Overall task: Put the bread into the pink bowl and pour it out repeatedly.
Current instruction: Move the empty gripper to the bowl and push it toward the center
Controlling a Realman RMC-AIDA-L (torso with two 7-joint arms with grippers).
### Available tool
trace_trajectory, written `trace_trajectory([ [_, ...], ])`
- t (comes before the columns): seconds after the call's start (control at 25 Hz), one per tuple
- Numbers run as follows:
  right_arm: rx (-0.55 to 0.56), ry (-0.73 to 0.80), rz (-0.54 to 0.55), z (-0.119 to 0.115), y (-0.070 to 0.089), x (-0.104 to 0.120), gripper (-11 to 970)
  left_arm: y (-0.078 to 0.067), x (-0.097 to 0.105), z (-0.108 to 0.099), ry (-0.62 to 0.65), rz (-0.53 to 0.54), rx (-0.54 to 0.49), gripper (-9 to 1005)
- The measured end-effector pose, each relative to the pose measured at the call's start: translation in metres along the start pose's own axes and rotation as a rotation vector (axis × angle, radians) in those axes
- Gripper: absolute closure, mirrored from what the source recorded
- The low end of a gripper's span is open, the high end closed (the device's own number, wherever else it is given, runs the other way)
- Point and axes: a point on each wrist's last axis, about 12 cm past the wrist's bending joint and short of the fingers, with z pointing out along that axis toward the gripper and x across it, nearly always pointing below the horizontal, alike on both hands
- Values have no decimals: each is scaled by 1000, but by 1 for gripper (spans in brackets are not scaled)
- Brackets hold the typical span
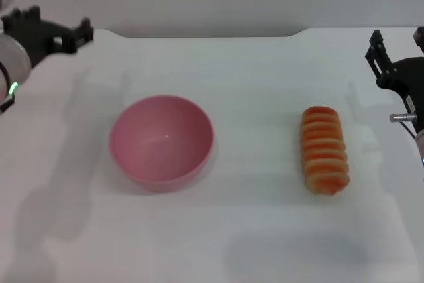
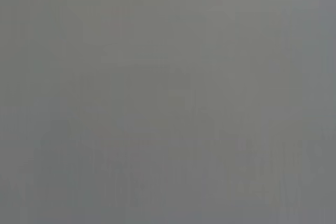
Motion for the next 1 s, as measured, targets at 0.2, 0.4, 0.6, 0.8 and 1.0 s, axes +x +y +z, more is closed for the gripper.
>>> trace_trajectory([
  [0.2,-1,5,-1,0,0,1,209,-19,-3,-9,130,96,42,138],
  [0.4,-1,6,-1,0,0,1,210,-31,4,-12,152,114,79,141],
  [0.6,1,8,-1,-1,0,1,210,-35,10,-16,173,82,104,141],
  [0.8,2,11,-1,-2,-1,2,209,-40,16,-18,225,57,135,141],
  [1.0,-1,13,-2,-2,0,2,209,-48,23,-19,272,65,163,140],
])
